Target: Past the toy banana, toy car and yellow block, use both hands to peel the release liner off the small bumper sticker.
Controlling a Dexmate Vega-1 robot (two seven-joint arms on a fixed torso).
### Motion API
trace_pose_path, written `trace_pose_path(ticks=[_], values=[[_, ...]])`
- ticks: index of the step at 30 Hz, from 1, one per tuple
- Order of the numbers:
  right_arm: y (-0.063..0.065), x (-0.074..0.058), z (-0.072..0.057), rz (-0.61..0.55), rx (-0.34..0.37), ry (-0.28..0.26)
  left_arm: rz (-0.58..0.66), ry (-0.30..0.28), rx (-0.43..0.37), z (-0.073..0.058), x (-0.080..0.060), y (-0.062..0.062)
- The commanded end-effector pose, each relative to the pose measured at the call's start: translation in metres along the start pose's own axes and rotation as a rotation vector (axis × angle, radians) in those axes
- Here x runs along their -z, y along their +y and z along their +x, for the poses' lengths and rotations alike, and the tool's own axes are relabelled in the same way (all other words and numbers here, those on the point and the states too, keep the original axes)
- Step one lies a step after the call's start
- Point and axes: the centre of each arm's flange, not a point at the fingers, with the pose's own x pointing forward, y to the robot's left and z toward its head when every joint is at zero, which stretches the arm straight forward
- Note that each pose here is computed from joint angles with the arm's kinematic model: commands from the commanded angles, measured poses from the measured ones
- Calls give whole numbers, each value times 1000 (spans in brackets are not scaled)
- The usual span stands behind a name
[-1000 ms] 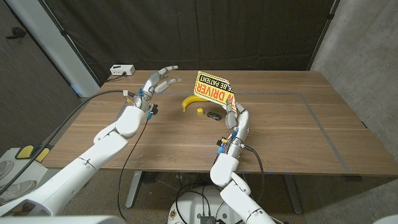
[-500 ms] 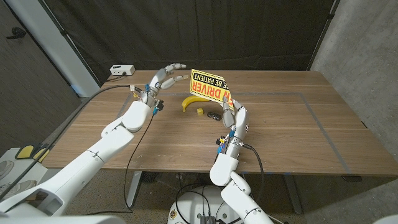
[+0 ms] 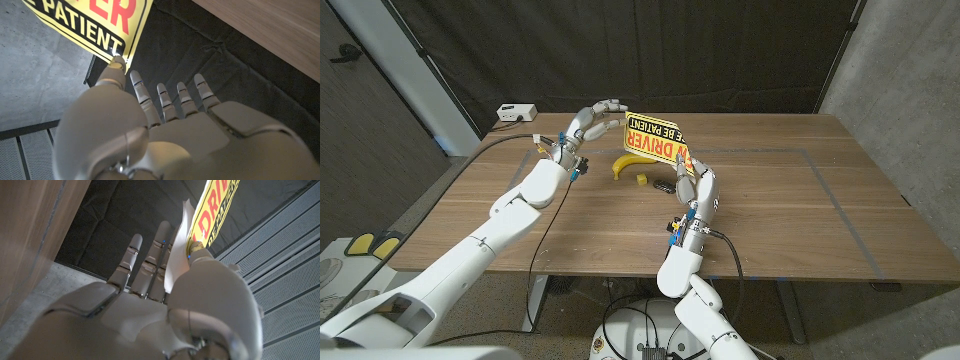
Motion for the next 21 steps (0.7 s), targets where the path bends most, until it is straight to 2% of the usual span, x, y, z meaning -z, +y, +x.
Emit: trace_pose_path(ticks=[1,8,13,21], values=[[3,0,1,-6,1,3,-47,-30,-58,-3,3,1],[5,0,2,-9,2,-2,-70,-40,-85,-5,2,4],[6,0,2,-14,2,-10,-76,-26,-91,-5,4,5],[5,0,3,-20,3,-12,-86,-19,-47,-3,7,4]])
